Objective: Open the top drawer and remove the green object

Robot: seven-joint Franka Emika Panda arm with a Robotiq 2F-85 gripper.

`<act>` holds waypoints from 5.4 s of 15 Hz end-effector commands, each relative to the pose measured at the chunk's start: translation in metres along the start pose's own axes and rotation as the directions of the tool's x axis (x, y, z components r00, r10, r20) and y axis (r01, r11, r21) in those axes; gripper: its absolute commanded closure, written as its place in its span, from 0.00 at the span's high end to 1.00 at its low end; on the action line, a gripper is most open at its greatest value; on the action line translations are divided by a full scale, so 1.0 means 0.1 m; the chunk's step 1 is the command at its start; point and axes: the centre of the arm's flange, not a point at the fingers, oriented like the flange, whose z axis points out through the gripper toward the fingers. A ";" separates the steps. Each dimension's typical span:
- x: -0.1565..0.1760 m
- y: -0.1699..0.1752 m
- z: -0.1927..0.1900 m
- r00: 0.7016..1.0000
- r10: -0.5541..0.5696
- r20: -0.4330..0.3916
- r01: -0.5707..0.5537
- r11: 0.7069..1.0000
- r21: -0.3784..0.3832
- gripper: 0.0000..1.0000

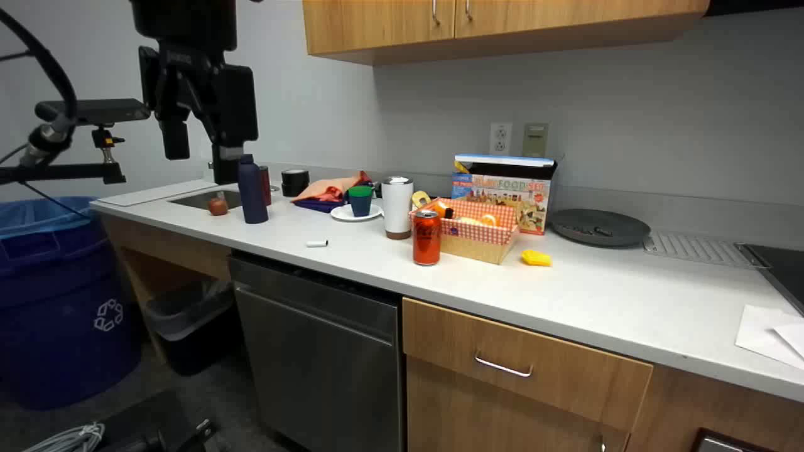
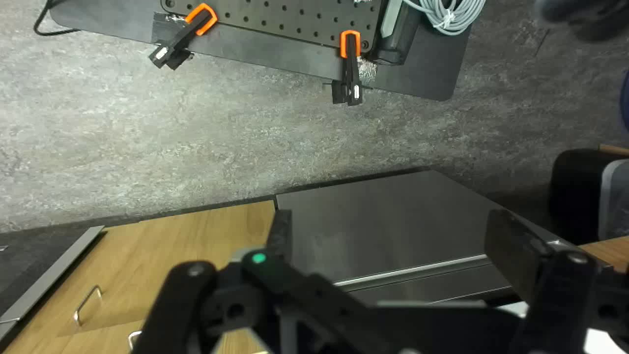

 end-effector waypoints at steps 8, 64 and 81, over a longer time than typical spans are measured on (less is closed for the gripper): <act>0.00 0.00 0.00 1.000 0.000 0.001 0.000 1.000 0.000 1.00; 1.97 2.75 1.93 0.673 0.705 -0.224 -0.708 0.702 0.084 1.00; 2.51 3.03 2.83 0.626 0.757 -0.186 -0.748 0.651 0.129 1.00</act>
